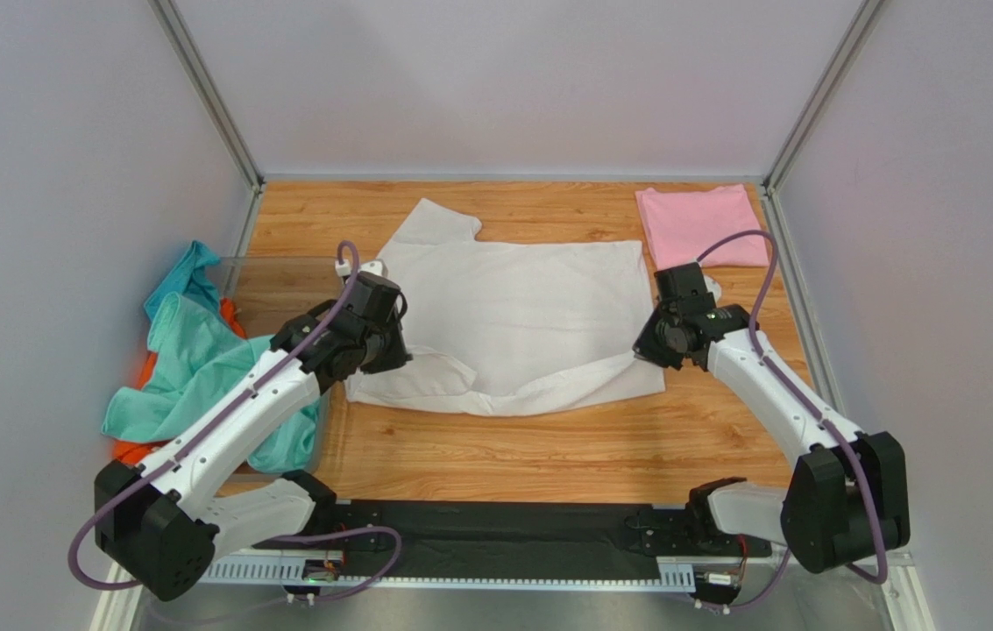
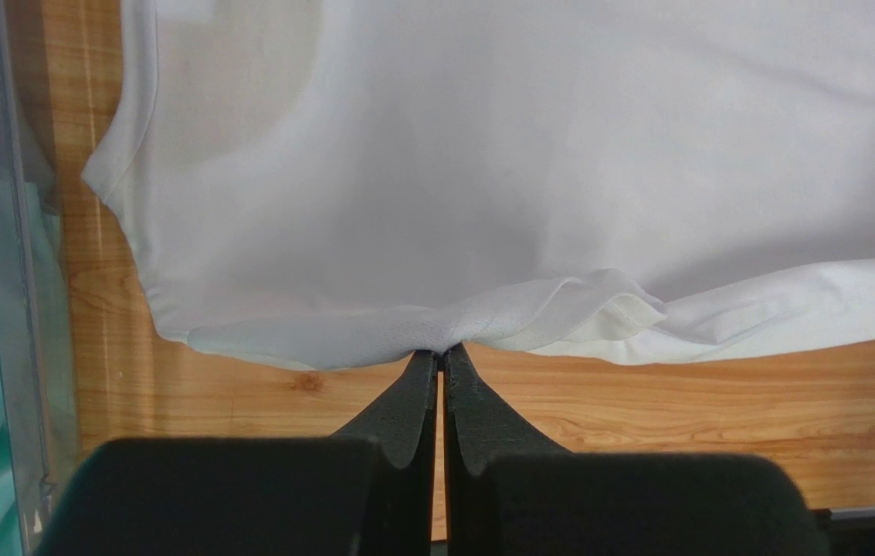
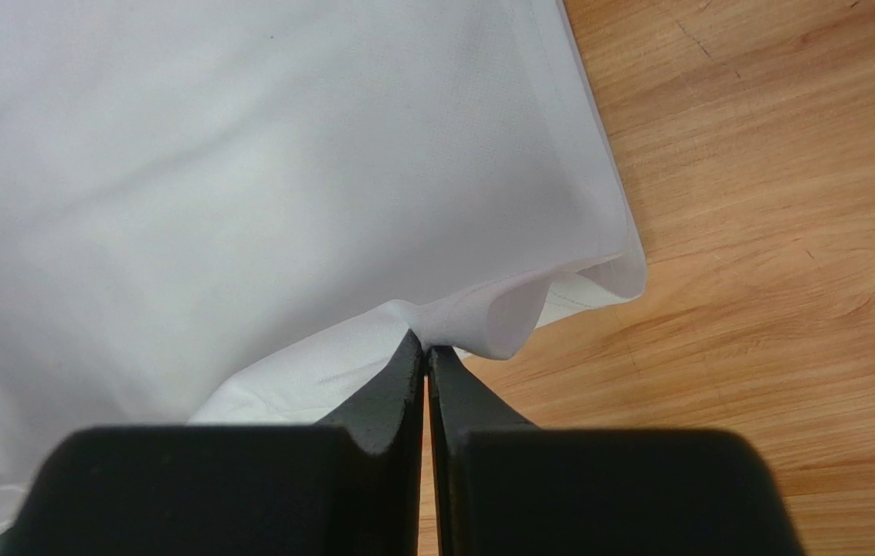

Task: Fold and stack the t-shirts
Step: Fold the tshirt

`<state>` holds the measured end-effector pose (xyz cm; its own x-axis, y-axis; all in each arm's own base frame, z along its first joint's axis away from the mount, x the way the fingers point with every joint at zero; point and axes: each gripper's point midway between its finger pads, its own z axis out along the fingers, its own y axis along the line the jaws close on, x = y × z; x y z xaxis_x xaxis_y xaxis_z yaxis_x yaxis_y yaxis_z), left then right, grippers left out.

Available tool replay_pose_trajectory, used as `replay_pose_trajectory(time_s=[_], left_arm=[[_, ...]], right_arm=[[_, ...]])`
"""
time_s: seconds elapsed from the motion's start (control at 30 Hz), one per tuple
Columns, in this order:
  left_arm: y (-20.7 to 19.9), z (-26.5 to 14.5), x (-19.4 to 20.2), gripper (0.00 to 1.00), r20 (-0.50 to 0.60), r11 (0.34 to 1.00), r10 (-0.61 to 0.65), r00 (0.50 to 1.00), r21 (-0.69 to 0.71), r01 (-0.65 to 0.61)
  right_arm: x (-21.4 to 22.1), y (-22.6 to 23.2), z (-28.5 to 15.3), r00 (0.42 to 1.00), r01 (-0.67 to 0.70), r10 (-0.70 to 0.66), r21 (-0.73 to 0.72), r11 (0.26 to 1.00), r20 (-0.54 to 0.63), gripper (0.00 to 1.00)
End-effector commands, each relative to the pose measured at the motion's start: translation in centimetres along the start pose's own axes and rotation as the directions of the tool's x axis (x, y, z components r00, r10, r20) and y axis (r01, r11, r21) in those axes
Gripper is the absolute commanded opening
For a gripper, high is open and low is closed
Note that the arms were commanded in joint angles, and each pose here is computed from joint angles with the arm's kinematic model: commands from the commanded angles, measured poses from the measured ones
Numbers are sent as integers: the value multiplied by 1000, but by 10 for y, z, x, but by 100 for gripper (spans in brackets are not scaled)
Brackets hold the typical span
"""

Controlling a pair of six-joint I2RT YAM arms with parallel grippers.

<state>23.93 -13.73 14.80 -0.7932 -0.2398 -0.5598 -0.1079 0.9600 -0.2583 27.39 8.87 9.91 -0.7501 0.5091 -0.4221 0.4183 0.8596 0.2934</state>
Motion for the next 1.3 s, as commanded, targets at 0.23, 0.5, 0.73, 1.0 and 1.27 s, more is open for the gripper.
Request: replay_pose_trajectory(time_s=[0.23,0.5,0.73,1.0,1.27], left_arm=[[-7,10,-36,0,52,998,49,997,24,-50],[-7,24,-52,0,56,999,52,997,-6,-52],[-1,45,-66,0,60,997,59,996,-47,-57],[8,87,-84,0,52,994,55,997,-93,-50],[7,122,-78,47,-53,994,13,998,-103,-18]], right_arm=[[-45,16,-3,994,3,-2,-10,1000,113,0],[-53,14,4,993,2,-4,15,1000,122,0],[-59,12,17,991,7,-14,51,999,135,1],[-70,12,39,991,-22,9,97,995,135,2],[-72,11,62,994,-39,23,150,988,105,36]])
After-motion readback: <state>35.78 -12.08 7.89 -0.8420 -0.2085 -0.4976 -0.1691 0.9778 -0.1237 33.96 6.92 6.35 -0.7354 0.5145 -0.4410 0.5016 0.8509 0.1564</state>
